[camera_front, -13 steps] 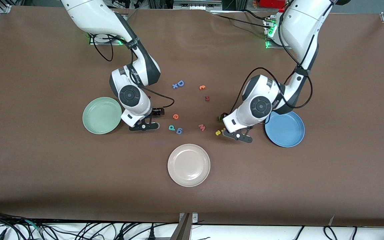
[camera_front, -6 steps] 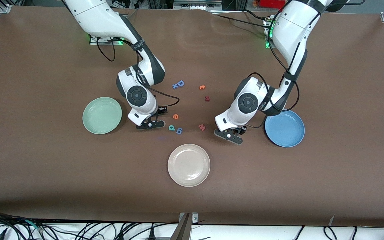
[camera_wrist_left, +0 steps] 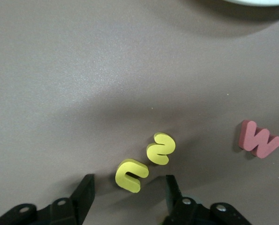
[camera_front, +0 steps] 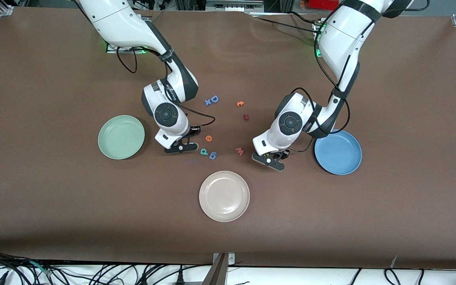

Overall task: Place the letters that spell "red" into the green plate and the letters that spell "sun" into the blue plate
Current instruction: 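Grasp the yellow u with the left gripper while the right gripper grasps a teal letter, then drop the yellow u on the blue plate while the right gripper drops teal letter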

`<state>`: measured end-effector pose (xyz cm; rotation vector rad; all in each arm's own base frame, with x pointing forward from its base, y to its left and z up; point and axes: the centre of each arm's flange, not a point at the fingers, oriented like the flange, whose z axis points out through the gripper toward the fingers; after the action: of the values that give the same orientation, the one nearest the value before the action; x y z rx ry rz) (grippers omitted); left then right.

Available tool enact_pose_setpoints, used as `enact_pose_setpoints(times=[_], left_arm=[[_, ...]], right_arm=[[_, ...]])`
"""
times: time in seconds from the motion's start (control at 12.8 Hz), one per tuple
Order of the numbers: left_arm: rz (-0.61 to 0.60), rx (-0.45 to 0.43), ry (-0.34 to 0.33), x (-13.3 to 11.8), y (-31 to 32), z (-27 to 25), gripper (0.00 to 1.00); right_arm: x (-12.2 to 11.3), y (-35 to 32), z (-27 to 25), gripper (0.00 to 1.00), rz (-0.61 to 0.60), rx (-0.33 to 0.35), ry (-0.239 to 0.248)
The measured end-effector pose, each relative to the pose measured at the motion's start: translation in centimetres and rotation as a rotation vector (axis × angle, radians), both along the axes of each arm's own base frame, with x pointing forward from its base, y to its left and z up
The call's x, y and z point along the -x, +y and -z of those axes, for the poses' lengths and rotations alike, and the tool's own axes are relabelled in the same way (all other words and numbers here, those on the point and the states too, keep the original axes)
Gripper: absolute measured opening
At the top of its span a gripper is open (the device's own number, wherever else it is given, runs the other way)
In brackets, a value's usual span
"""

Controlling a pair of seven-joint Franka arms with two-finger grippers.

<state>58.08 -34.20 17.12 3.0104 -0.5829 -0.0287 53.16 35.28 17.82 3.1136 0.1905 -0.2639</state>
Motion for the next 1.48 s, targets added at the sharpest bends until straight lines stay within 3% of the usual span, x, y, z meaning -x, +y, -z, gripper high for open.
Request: enact_pose_setpoints(times=[0.16, 0.23, 0.55, 0.7, 1.09, 1.48], left_arm=[[-0.003, 0.000, -0.007, -0.3, 0.2, -0.3, 0.39], [-0.004, -0.001, -0.008, -0.3, 0.2, -0.3, 0.26], [-0.004, -0.002, -0.005, -0.4, 0.3, -0.4, 0.25], [-0.007, -0.017, 0.015, -0.8, 1.0, -1.1, 0.25], [0.097, -0.052, 0.091, -4.5, 10.3, -5.6, 0.25], [0.172, -0.090, 0.140, -6.3, 20.7, -5.1, 0.25]], right_arm=[[0.3, 0.4, 0.2, 0.47, -0.002, 0.000, -0.001], [0.3, 0.4, 0.2, 0.46, -0.002, 0.001, 0.000], [0.3, 0.3, 0.4, 0.40, -0.001, 0.002, 0.002], [0.2, 0.3, 0.3, 0.21, -0.001, 0.001, 0.000], [0.3, 0.3, 0.3, 0.19, -0.001, 0.001, 0.000], [-0.4, 0.2, -1.1, 0.19, 0.027, 0.001, -0.012]])
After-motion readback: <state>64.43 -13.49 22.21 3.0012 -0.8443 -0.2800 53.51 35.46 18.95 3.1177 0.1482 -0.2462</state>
